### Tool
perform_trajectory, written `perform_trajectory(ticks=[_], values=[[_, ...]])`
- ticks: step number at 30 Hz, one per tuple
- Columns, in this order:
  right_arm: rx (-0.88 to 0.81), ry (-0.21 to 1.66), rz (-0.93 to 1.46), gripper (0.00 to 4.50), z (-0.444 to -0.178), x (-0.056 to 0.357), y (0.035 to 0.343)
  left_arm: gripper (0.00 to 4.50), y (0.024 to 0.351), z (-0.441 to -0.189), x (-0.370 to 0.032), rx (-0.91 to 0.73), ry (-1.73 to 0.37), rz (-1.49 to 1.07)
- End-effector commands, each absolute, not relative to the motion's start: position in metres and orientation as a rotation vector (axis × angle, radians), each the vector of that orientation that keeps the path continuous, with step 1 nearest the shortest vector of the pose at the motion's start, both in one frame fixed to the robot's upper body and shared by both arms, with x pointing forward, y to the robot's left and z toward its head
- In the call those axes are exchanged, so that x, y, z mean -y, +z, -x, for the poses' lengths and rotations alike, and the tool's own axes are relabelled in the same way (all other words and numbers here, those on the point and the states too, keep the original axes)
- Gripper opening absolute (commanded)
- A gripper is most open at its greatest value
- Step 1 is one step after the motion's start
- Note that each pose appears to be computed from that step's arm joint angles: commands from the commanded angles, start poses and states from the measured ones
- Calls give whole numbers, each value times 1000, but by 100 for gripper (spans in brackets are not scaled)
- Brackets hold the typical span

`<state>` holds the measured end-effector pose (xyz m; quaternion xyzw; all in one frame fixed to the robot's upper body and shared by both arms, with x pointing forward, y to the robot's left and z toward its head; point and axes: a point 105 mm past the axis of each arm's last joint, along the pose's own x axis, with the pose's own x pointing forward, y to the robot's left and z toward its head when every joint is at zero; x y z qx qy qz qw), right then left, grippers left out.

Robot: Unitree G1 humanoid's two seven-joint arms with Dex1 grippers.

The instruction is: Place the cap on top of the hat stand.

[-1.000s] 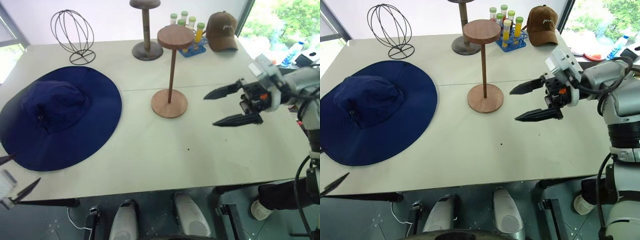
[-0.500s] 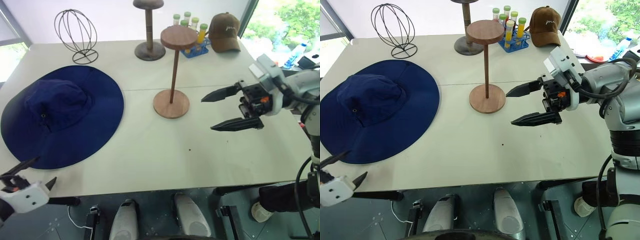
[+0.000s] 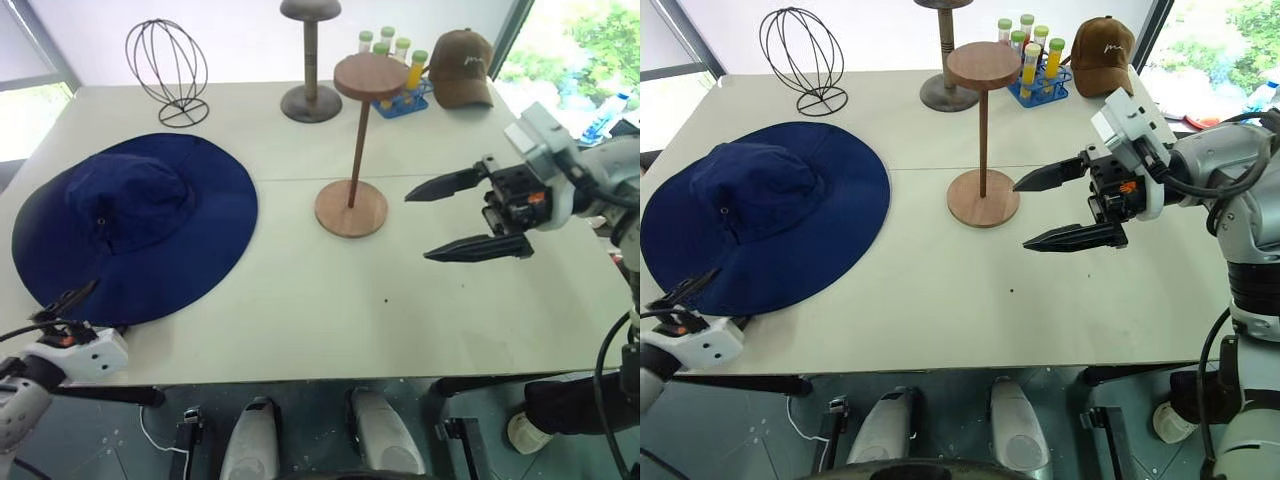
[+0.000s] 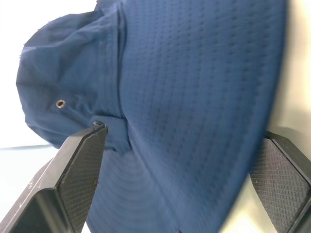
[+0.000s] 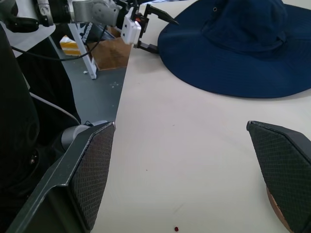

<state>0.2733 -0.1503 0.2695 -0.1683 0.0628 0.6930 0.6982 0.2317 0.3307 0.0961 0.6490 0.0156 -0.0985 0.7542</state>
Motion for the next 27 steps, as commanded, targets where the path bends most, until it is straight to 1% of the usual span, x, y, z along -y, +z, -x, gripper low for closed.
perform_trajectory(ticks=[1,8,13,15,16,17,19,20,22,23,27], values=[[-77,1537,408,443,-268,151,283,450,93,-243,-337,-29,-148,-1459],[-73,1530,408,443,-269,151,280,450,107,-278,-338,44,-54,-1499],[-62,1525,411,443,-271,150,281,450,111,-297,-333,74,-78,-1515],[-52,1511,412,450,-272,151,282,395,111,-299,-330,85,-98,-1514],[-46,1503,411,450,-273,151,283,360,111,-299,-330,87,-105,-1512],[-41,1496,411,450,-273,152,284,317,111,-299,-330,88,-109,-1510],[-31,1478,414,450,-274,153,286,197,111,-298,-330,86,-109,-1505],[-28,1472,417,450,-274,154,286,155,111,-298,-331,85,-110,-1502],[-26,1464,422,450,-274,155,287,32,112,-297,-331,81,-115,-1492],[-25,1461,424,450,-274,156,287,3,112,-297,-331,81,-115,-1488],[-45,1443,390,450,-275,158,288,3,120,-298,-332,83,-89,-1449]])
